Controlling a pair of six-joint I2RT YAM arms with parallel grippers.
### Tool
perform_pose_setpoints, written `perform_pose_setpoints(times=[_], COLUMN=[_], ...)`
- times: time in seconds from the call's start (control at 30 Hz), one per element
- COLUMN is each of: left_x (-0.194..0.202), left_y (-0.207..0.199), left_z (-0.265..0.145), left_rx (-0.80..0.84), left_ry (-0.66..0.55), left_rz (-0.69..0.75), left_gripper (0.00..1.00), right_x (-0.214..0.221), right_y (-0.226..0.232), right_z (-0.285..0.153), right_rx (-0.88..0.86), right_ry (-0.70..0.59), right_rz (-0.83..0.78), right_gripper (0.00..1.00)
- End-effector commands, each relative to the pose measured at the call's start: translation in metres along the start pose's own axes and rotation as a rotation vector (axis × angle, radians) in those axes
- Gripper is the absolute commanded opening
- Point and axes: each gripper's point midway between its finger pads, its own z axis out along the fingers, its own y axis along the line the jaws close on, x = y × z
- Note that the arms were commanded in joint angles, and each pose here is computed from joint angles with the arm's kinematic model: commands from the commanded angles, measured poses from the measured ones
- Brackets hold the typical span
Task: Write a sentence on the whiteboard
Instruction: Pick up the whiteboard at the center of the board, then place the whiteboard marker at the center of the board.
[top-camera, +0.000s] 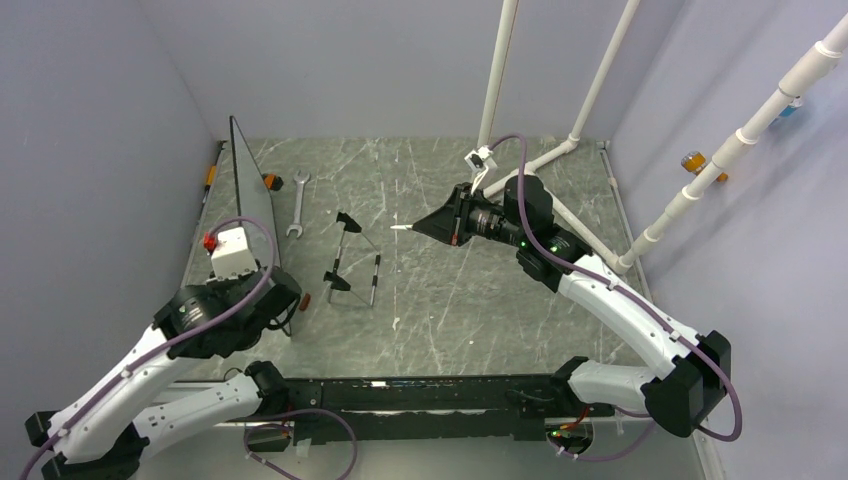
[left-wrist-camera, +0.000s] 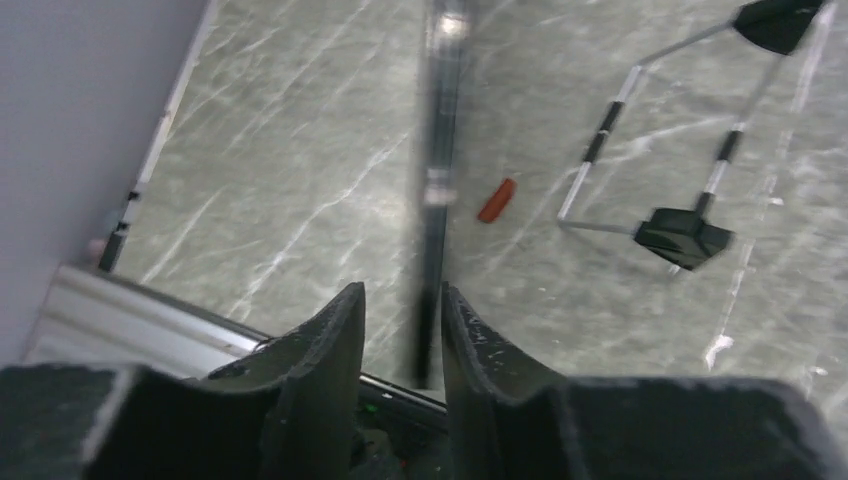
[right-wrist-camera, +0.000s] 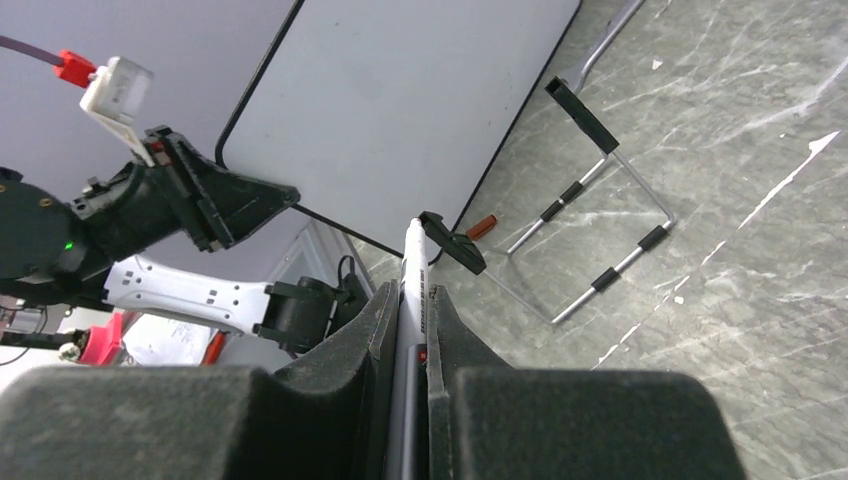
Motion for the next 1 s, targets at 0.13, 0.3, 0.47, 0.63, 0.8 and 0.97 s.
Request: perform_pose_setpoints(times=[0.13, 0.3, 0.47, 0.63, 0.8, 0.97], left_x=[0.009, 0.005, -0.001, -0.009, -0.005, -0.003], left_y=[0.012, -0.003, -0.003, -0.013, -0.011, -0.011], left_z=[0.010, 0.013, 0.009, 0.004, 0.006, 0.007], left_rx=[-0.098, 0.004, 0.024, 0.111, 0.099, 0.115], left_ry=[0.052, 0.016, -0.003, -0.037, -0.028, -0.035], left_rz=[0.058, 0.060, 0.039, 0.015, 0.029, 0.018], left_gripper=[0.00, 0.00, 0.00, 0.00, 0.00, 0.00], right_x=[-0.023, -0.023, -0.024, -0.024, -0.013, 0.003], right_y=[0.024, 0.023, 0.024, 0.028, 0.044, 0.033], right_z=[-0.005, -0.007, -0.007, 0.007, 0.037, 0.064], right_rx=[-0.070, -0.062, -0.063, -0.072, -0.028, 0.027], right_ry=[-0.074, -0.075, -0.077, -0.057, -0.003, 0.034], right_rz=[-0.035, -0.038, -0.038, -0.033, -0.091, -0.089], right_gripper=[0.00, 0.00, 0.00, 0.00, 0.00, 0.00])
